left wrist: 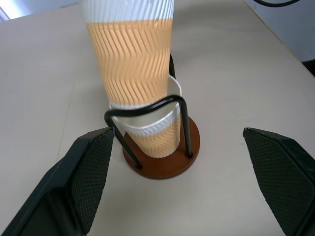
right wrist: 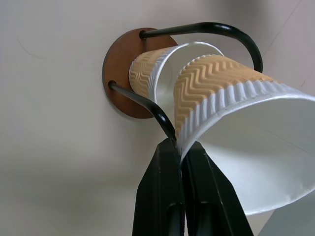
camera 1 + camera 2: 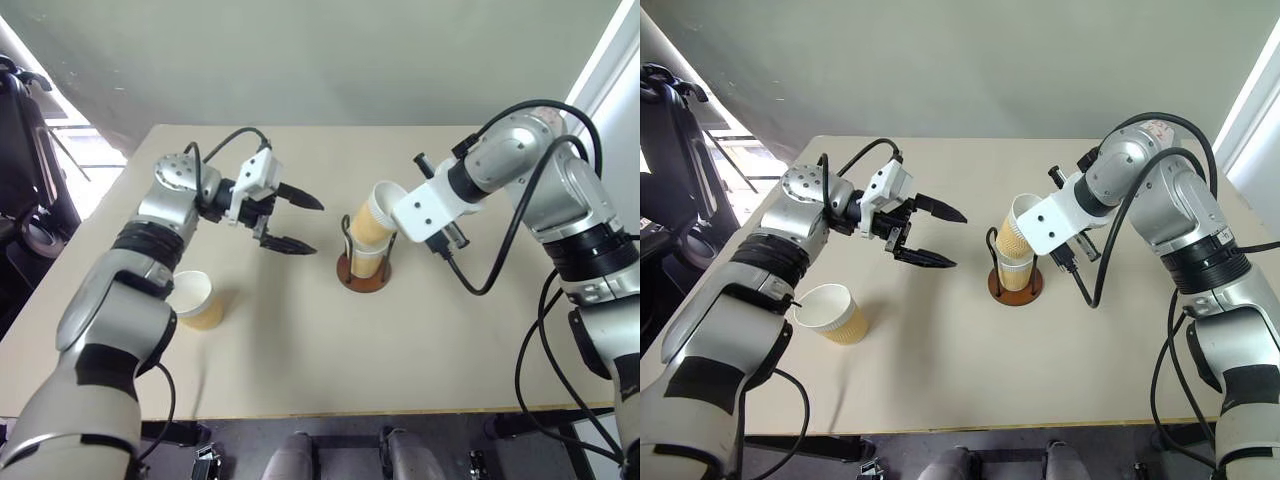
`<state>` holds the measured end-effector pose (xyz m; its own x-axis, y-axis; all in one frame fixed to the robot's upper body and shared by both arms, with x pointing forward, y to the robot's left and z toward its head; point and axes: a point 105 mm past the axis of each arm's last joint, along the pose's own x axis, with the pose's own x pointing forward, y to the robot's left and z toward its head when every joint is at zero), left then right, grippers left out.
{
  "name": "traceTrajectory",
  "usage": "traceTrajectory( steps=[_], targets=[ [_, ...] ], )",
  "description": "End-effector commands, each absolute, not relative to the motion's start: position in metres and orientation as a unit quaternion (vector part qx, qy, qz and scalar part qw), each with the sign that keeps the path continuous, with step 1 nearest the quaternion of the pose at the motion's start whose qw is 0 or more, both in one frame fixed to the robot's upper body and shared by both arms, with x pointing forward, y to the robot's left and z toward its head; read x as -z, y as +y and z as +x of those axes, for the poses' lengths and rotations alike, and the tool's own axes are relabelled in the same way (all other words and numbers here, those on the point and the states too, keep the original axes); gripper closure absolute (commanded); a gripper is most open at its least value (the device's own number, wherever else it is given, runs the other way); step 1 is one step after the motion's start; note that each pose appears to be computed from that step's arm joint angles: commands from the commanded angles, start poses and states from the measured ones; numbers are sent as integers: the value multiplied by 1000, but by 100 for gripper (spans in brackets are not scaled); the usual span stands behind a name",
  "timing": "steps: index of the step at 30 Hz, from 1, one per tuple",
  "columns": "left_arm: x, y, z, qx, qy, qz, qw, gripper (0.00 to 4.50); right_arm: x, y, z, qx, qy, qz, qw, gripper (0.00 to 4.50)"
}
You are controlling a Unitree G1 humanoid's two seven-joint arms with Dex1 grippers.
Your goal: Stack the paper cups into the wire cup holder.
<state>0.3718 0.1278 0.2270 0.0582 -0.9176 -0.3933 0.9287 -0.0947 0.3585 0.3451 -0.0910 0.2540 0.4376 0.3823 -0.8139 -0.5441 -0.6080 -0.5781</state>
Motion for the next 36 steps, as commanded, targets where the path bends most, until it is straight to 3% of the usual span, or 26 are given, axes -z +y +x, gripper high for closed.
traceTrajectory(
  steps=[1, 16, 20, 24, 26, 29, 33, 36],
  targets=[
    [-232, 130, 367, 695, -4, 279, 662, 0, -266, -88, 345, -511, 39, -740, 435, 447],
    [-223, 139, 370, 685, 1, 277, 674, 0, -264, -88, 345, -511, 36, -750, 419, 447],
    [-226, 136, 368, 692, -3, 276, 667, 0, -264, -85, 343, -516, 29, -746, 421, 359],
    [-231, 131, 364, 700, -9, 274, 660, 0, -267, -80, 341, -521, 21, -735, 434, 359],
    [-235, 128, 363, 703, -12, 272, 657, 0, -273, -76, 341, -525, 13, -719, 455, 359],
    [-248, 124, 367, 700, -14, 261, 665, 0, -295, -70, 337, -534, -11, -662, 525, 359],
    [-287, 119, 375, 678, -48, 256, 687, 0, -333, -76, 320, -550, -37, -552, 625, 359],
    [-310, 124, 376, 658, -49, 287, 695, 0, -351, -88, 306, -557, -41, -488, 671, 359]
  ],
)
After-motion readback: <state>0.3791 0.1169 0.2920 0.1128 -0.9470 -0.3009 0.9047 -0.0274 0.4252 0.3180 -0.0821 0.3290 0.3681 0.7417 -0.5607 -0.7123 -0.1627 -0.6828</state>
